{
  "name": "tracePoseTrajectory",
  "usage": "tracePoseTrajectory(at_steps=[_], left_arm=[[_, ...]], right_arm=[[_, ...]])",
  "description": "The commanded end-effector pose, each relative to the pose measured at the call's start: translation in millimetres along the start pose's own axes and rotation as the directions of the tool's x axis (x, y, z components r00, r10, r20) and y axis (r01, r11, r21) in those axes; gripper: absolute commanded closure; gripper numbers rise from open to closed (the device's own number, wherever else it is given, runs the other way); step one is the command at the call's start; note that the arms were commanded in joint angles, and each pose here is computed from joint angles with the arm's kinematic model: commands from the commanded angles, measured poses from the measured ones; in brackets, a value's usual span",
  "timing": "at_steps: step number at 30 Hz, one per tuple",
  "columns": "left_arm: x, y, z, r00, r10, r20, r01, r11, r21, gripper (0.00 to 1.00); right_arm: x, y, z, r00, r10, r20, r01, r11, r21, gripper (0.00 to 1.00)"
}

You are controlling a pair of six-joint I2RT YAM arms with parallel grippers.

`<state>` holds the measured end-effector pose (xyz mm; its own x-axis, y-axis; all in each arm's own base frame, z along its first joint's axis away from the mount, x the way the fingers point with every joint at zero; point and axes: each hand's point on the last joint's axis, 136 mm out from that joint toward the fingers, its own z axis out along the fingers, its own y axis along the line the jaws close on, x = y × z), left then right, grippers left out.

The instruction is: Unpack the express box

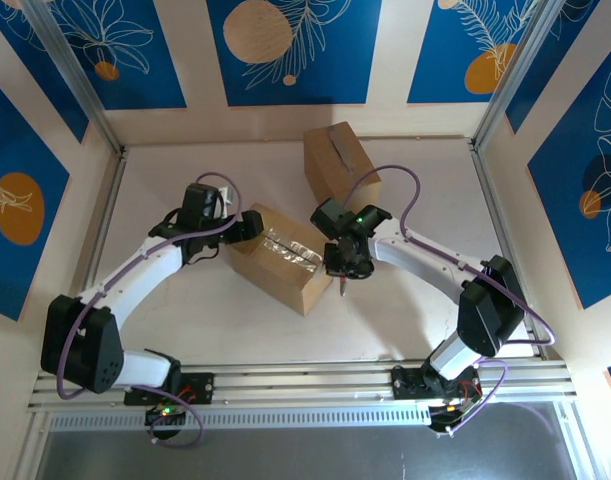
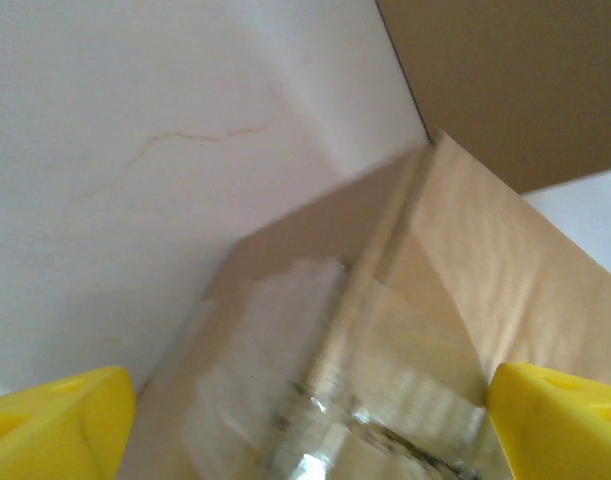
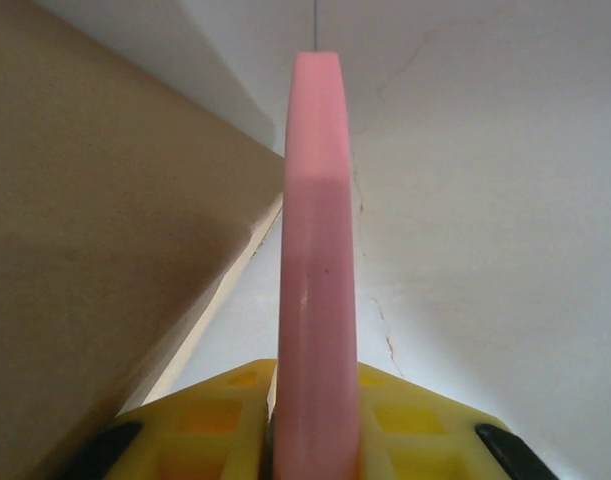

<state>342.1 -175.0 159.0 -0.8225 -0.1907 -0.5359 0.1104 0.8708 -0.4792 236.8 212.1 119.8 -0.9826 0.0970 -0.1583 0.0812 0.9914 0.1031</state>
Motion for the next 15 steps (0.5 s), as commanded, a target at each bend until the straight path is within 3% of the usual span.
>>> tracePoseTrajectory(at_steps=[1,4,15], left_arm=[[36.1,-23.9,-4.4,0.991,0.028,-0.131,-0.016,0.996,0.092,0.07],[28.2,-30.4,-10.5,0.994,0.048,-0.103,-0.038,0.995,0.096,0.0],[-18.5,-33.7,-19.4,0.983,0.166,0.082,-0.169,0.985,0.029,0.0]], right_arm=[[-24.3,22.6,-8.8,0.997,-0.002,0.083,0.012,0.993,-0.12,1.0],[-28.6,12.6,-8.6,0.996,0.013,0.088,-0.003,0.993,-0.119,1.0],[-32.8,7.1,-4.1,0.996,-0.002,0.085,0.014,0.989,-0.146,1.0]])
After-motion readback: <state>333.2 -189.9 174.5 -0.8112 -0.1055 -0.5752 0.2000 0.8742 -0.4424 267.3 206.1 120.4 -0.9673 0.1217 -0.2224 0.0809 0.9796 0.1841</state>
